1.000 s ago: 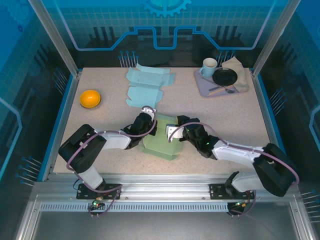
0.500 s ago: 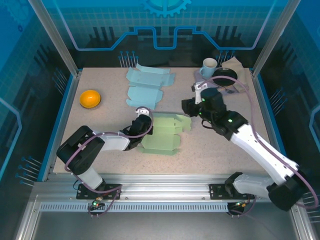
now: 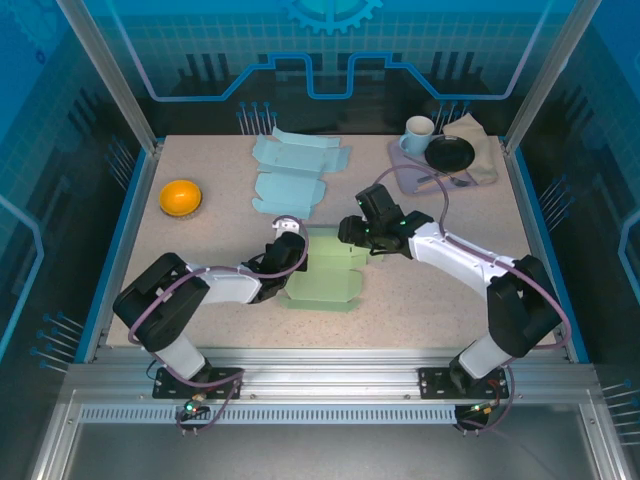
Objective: Fold the paper box
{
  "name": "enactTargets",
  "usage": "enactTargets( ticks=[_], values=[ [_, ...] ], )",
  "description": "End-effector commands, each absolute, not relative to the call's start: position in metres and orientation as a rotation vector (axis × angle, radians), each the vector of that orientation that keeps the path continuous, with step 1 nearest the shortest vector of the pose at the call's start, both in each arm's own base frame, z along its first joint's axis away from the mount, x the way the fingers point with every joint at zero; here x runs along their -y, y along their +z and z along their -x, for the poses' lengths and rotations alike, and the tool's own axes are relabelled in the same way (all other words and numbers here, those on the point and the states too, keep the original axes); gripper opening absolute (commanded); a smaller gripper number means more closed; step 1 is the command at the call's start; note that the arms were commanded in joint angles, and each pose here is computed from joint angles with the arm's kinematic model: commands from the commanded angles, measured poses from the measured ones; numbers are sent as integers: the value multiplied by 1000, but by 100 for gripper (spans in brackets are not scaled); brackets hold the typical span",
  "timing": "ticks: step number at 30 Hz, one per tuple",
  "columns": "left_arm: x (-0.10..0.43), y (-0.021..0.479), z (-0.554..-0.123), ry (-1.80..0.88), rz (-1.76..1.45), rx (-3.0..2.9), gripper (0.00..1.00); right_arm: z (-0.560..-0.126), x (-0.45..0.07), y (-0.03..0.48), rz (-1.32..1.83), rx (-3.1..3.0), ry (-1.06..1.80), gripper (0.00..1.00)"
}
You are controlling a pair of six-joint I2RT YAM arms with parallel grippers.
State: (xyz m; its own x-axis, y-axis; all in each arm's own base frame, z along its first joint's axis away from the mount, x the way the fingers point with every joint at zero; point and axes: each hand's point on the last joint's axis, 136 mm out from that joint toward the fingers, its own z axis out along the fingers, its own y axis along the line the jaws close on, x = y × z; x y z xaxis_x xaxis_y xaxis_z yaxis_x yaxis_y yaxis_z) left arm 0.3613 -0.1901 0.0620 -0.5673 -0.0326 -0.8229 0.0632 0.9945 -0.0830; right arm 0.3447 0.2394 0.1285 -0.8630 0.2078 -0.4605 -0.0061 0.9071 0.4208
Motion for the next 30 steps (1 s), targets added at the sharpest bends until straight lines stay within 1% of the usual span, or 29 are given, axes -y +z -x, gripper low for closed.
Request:
enactTargets(
  ticks=[1, 7, 8, 11, 12, 14, 16, 18, 19, 21, 22, 24, 25, 27, 30],
  values=[
    [195, 73, -359, -150, 5, -2152, 1, -351, -255, 126, -244, -2549, 712, 51],
    [202, 76, -359, -181, 33, -2147, 0, -345, -271, 122, -377, -2540, 909, 48],
    [202, 77, -359, -190, 47, -2147, 0, -344, -272, 122, -401, -2533, 938, 44],
    [206, 79, -358, -218, 55, -2146, 0, -342, -270, 124, -478, -2473, 1001, 19],
    [207, 78, -358, -218, 55, -2148, 0, -342, -268, 126, -492, -2459, 1003, 14],
    [207, 78, -357, -217, 65, -2152, 0, -342, -261, 127, -506, -2445, 963, 10],
    [206, 78, -356, -221, 75, -2155, 0, -342, -254, 127, -507, -2438, 925, 9],
    [205, 78, -356, -211, 88, -2160, 0, -342, -250, 129, -498, -2435, 907, 12],
    [202, 77, -356, -196, 97, -2162, 0, -341, -247, 130, -492, -2438, 888, 19],
    [197, 78, -357, -158, 117, -2166, 0, -336, -236, 134, -459, -2450, 810, 37],
    [194, 80, -358, -138, 132, -2166, 0, -332, -227, 137, -425, -2455, 749, 41],
    [192, 81, -359, -121, 137, -2172, 0, -324, -207, 143, -363, -2449, 637, 43],
    [192, 81, -359, -122, 135, -2178, 0, -319, -195, 141, -344, -2455, 579, 50],
    [193, 81, -358, -130, 137, -2187, 0, -313, -177, 136, -320, -2454, 520, 46],
    [192, 79, -356, -132, 153, -2199, 0, -313, -163, 125, -290, -2464, 473, 37]
  ],
)
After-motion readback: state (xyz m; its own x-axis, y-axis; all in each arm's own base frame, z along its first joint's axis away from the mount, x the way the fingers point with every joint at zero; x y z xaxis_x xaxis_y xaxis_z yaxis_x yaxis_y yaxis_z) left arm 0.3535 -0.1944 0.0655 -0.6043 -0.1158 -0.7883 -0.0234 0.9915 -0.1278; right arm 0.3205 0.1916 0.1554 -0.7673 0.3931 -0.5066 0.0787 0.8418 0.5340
